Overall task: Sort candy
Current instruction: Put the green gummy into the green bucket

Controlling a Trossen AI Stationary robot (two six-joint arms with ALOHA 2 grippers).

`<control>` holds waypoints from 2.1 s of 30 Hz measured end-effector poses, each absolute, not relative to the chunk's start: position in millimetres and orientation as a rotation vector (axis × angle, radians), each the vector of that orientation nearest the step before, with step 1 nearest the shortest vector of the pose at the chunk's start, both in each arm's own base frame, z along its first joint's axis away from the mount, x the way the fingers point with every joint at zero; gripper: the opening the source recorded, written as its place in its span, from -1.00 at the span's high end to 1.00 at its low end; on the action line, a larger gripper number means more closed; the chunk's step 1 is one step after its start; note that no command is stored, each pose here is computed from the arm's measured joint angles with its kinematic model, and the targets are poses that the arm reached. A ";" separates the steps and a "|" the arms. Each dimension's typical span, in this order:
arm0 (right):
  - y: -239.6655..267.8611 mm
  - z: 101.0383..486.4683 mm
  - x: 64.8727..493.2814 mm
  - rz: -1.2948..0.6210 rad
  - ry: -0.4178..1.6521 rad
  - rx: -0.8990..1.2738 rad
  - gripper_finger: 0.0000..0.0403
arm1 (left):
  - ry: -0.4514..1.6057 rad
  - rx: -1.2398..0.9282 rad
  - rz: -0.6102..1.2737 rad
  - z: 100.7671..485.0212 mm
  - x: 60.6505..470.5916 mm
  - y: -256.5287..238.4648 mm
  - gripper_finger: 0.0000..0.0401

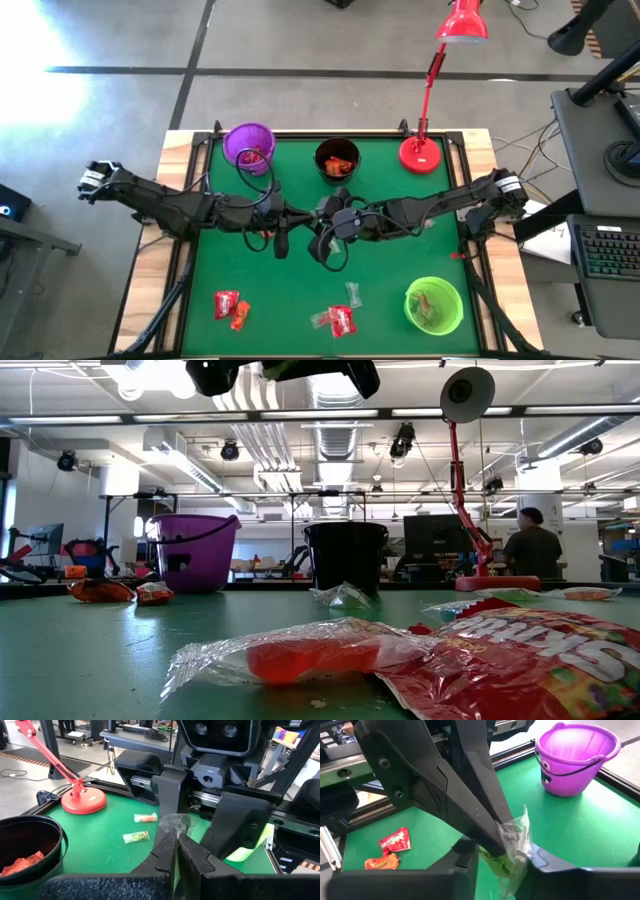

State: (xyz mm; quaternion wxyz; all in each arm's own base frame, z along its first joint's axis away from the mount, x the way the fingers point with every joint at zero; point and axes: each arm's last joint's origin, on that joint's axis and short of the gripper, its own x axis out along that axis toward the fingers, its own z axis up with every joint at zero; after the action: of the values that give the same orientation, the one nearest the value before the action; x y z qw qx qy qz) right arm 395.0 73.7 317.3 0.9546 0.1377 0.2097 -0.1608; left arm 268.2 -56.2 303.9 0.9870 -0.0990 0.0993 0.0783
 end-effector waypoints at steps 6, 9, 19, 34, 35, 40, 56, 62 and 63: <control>73.9 316.7 394.4 -0.320 0.438 0.279 0.92 | 0.209 -0.196 0.159 303.1 267.6 -56.0 1.00; 74.4 318.6 394.3 -0.297 0.439 0.292 0.92 | 0.212 -0.195 0.156 306.1 266.6 -56.0 1.00; 74.8 325.9 389.0 -0.280 0.439 0.321 0.94 | 0.362 -0.082 0.157 359.3 254.6 -53.0 0.95; 117.9 320.8 338.6 -0.336 0.709 0.493 0.94 | 0.581 0.054 0.321 351.7 242.8 -46.1 0.47; 122.1 318.9 334.9 -0.343 0.734 0.496 0.94 | 0.583 0.058 0.320 350.7 242.9 -46.2 0.47; 138.5 309.0 314.3 -0.421 0.862 0.531 0.94 | 0.608 0.073 0.321 341.7 243.1 -46.2 0.46; 218.1 300.2 240.8 -0.570 0.969 0.813 0.94 | 0.616 0.101 0.320 336.8 243.7 -45.8 0.46; 243.6 297.5 201.6 -0.671 1.006 0.929 0.94 | 0.616 0.101 0.319 336.8 243.7 -45.8 0.46; 246.2 297.1 195.5 -0.693 1.006 0.941 0.94 | 0.616 0.100 0.319 336.8 243.7 -45.8 0.46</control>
State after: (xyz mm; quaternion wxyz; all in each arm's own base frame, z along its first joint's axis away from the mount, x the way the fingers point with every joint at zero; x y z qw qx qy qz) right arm 195.5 246.2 297.1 0.7171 0.4253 0.4547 -0.3133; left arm 243.7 -45.8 336.8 0.9391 0.0492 0.3019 0.1564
